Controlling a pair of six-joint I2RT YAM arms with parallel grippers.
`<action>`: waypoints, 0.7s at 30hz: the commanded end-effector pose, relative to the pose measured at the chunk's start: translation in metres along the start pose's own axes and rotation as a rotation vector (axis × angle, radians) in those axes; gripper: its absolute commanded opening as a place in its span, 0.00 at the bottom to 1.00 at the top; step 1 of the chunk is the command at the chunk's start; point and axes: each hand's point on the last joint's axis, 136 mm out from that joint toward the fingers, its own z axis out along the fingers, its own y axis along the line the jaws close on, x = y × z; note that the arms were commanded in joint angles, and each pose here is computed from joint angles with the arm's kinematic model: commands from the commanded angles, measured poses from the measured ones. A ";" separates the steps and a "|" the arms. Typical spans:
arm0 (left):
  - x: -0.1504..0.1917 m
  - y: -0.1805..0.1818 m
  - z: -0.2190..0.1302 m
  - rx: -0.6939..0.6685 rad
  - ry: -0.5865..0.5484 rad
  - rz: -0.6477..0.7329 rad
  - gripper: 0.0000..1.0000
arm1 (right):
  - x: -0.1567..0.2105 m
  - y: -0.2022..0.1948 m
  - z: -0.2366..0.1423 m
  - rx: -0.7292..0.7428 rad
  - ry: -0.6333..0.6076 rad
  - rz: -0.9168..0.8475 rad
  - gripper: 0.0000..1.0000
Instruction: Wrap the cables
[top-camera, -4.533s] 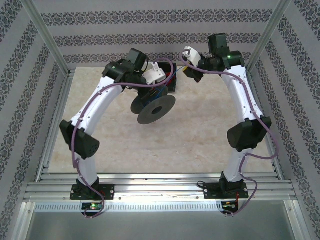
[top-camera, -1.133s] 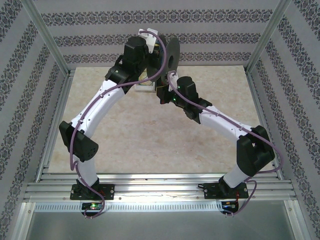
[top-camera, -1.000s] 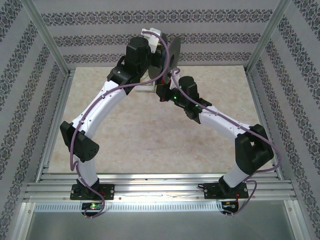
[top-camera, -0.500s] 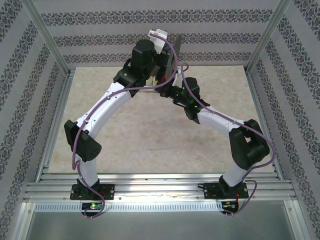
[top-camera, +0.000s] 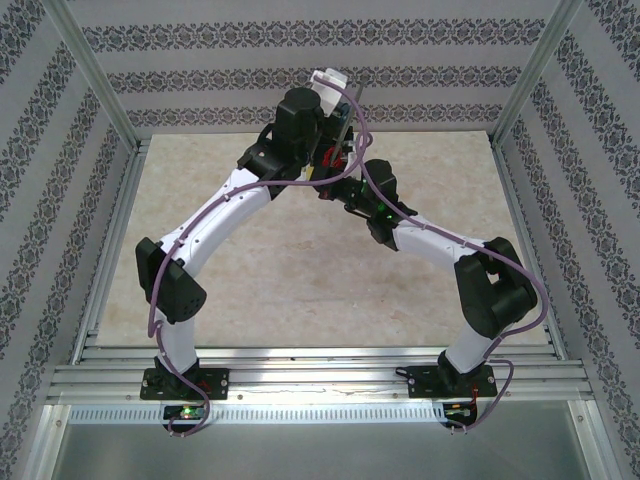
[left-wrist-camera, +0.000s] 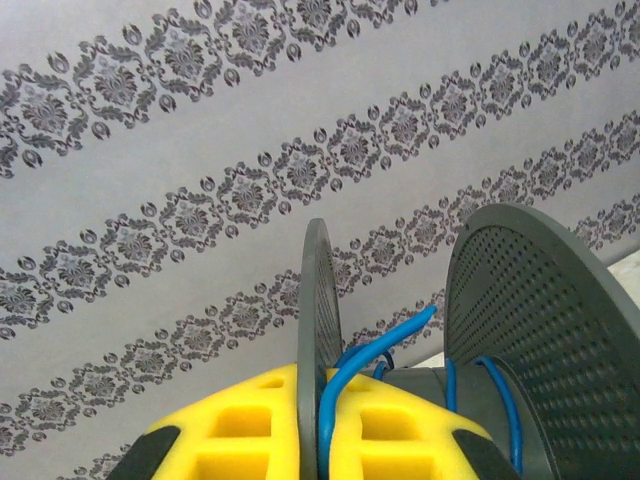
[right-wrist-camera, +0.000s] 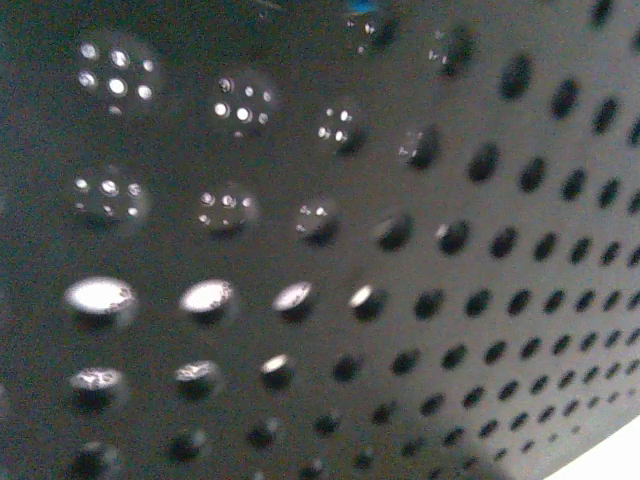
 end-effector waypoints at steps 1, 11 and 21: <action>0.072 -0.036 0.013 0.084 0.203 0.145 0.00 | -0.079 0.100 -0.043 -0.223 -0.283 -0.255 0.00; 0.089 -0.041 0.018 0.082 0.240 0.153 0.00 | -0.089 0.129 -0.062 -0.298 -0.316 -0.320 0.23; 0.088 -0.042 0.015 0.123 0.237 0.110 0.00 | -0.090 0.137 -0.081 -0.310 -0.314 -0.382 0.37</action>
